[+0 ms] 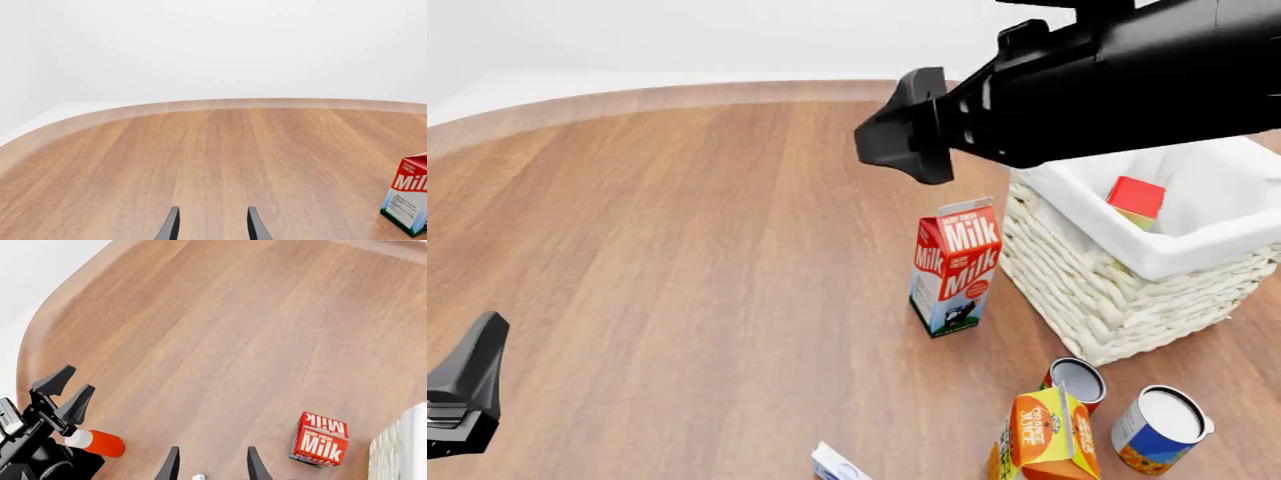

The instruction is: Pick up the cream cheese box and the butter, and put them in the basket.

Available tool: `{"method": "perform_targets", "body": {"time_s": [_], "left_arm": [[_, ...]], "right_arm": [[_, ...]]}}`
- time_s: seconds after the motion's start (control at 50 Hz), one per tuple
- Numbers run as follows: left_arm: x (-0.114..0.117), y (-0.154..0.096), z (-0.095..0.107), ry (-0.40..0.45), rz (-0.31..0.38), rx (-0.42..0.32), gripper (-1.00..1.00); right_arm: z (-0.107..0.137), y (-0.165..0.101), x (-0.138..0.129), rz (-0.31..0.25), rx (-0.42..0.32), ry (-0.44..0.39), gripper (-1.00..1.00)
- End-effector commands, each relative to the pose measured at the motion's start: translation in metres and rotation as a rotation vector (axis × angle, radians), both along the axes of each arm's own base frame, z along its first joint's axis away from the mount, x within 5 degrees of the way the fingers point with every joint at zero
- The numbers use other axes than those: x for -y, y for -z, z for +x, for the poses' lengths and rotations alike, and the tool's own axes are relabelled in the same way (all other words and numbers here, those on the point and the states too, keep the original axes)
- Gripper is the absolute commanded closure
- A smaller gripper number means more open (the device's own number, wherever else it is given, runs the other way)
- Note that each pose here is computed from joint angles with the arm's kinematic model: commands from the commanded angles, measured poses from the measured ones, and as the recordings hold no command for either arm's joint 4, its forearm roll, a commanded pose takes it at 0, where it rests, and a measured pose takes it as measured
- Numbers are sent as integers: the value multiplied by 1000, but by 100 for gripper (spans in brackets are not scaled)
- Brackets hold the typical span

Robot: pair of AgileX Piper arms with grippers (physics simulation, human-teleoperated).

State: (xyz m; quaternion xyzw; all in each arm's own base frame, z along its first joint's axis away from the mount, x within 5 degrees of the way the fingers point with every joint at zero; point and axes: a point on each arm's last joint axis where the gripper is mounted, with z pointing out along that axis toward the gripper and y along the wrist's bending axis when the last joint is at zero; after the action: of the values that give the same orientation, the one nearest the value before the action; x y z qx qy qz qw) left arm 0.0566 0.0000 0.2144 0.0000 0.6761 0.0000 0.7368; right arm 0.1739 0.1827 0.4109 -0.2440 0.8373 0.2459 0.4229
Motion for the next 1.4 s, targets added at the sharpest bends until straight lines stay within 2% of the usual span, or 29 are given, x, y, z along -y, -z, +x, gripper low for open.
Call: {"method": "perform_targets", "body": {"time_s": [0.02, 0.42, 0.8, 1.14, 1.16, 1.2, 1.22, 1.4], "left_arm": [[0, 0, 0, 0, 0, 0, -100], [0, 0, 0, 0, 0, 0, -100], [0, 0, 0, 0, 0, 0, -100], [0, 0, 0, 0, 0, 0, -100], [0, 0, 0, 0, 0, 0, -100], [0, 0, 0, 0, 0, 0, -100], [0, 0, 0, 0, 0, 0, -100], [0, 0, 0, 0, 0, 0, -100]], "right_arm": [[-2, 12, -23, -48, -36, -68, -100], [-14, 41, -61, -99, -104, -164, -100], [-20, 44, -76, -128, -119, -210, -100], [-21, 78, -74, -128, -180, -171, -100], [-25, 77, -75, -104, -187, -169, -100], [-21, 82, -74, -123, -181, -170, -100], [-24, 83, -75, -109, -194, -167, -100], [-24, 93, -76, -123, -209, -163, -100]]}}
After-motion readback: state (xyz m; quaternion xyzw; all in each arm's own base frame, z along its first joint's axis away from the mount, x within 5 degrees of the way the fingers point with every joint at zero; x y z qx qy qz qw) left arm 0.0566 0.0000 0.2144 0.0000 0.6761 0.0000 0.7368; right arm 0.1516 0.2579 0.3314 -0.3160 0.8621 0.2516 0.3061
